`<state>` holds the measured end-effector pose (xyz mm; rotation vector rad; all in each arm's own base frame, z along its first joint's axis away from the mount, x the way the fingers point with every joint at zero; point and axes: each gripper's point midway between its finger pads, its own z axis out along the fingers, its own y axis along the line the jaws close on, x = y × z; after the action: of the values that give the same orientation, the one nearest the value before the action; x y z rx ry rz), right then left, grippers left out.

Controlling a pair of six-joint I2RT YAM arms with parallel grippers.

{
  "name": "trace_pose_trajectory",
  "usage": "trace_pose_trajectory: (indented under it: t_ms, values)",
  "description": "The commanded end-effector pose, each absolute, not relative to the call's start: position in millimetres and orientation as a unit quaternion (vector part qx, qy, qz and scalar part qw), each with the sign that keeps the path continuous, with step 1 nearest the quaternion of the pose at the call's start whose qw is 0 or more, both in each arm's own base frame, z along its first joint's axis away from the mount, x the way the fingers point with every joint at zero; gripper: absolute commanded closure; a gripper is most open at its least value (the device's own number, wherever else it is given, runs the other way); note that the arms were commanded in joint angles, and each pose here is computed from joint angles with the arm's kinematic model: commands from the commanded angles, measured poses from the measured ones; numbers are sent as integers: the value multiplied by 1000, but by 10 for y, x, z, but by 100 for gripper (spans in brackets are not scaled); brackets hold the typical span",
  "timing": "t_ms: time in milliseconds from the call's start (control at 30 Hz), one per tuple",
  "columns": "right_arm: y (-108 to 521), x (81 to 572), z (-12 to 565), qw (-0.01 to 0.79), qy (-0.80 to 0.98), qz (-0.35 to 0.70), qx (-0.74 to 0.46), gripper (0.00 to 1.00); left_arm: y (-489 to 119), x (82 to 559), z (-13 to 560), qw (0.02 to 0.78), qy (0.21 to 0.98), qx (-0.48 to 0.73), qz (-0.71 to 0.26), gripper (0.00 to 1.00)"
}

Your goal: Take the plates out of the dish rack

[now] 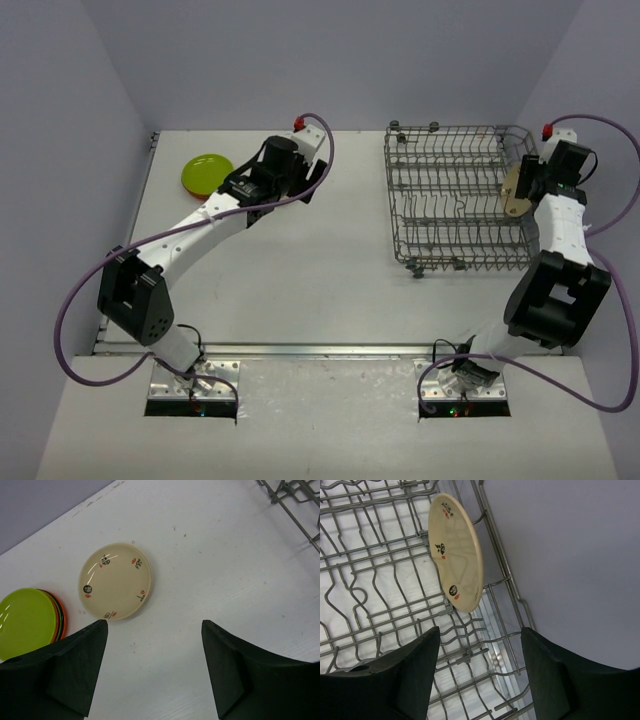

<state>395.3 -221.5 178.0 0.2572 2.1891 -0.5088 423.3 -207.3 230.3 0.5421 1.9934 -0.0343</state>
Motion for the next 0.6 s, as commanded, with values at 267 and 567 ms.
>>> trace_pose_trajectory:
  t_ms: [267,567]
  values:
    - [-2445,4180,1772,445,856,-237,113,34,-2145,3999,2832,545,798,246,-78,21]
    - [-2559,4358,1515,425,867,-244,89,41,-2222,3970,2874,532,809,228,-106,21]
